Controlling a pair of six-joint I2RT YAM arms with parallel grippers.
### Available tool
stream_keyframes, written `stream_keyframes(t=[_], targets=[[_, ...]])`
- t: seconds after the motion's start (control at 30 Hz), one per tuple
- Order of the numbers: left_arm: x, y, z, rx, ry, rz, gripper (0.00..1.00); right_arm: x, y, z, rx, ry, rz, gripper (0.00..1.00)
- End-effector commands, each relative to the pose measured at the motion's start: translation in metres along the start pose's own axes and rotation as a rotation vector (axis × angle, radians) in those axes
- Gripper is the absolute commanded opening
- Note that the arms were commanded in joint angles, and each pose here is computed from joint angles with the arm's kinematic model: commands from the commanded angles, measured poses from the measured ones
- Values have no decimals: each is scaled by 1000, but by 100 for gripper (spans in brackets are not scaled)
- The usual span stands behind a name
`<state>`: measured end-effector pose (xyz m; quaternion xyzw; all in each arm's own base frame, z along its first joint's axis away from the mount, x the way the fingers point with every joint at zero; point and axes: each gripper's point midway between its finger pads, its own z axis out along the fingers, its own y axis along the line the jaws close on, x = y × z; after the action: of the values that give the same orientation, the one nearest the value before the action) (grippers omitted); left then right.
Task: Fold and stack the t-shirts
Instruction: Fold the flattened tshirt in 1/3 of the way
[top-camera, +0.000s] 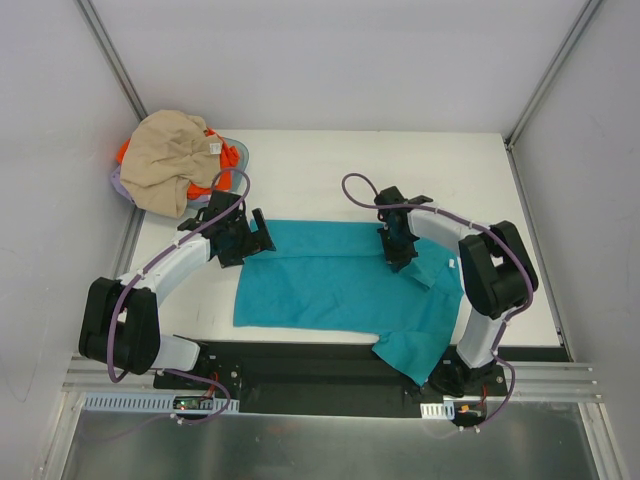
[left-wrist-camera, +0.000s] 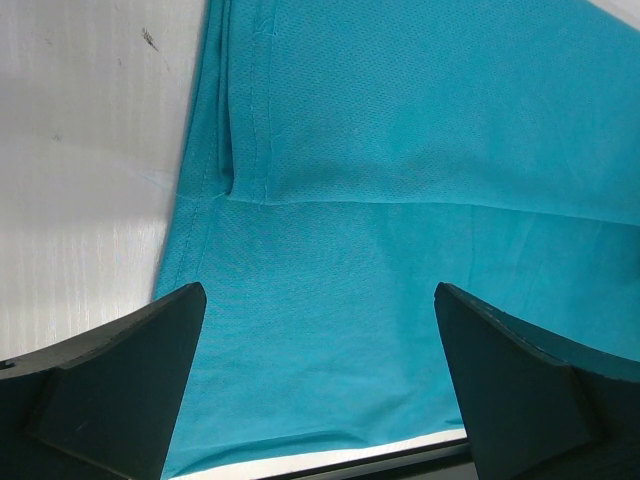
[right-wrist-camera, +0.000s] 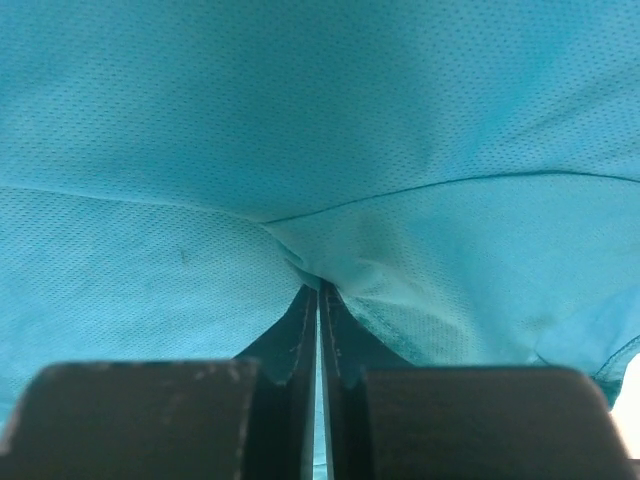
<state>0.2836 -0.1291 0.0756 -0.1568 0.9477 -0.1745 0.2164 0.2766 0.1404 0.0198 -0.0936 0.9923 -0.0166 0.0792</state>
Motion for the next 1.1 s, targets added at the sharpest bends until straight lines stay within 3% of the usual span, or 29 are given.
stream_keyframes(t=[0.0, 0.43, 0.53, 0.6, 0.63, 0.73, 0.77, 0.9, 1.07], targets=[[4, 0, -4, 0, 3, 19, 100, -8, -1, -18, 3, -38, 21, 1], [3, 1, -4, -17, 11, 28, 99, 21, 31, -40, -200, 95, 39, 2], [4, 3, -3, -24, 15, 27, 99, 17, 34, -39, -207, 97, 48, 12], [3, 2, -3, -25, 13, 27, 99, 15, 34, -41, -204, 89, 48, 33], [2, 1, -3, -20, 13, 28, 99, 14, 34, -43, -204, 83, 49, 38], [-1, -2, -4, -14, 12, 28, 99, 10, 28, -56, -189, 34, 50, 73], [-1, -4, -4, -9, 15, 28, 99, 9, 25, -60, -180, 16, 54, 98], [-11, -18, -5, 27, 13, 29, 99, 5, 5, -83, -171, -87, 113, 97], [-18, -28, 7, 25, 35, 40, 99, -9, -25, -73, -261, -162, 273, 97]])
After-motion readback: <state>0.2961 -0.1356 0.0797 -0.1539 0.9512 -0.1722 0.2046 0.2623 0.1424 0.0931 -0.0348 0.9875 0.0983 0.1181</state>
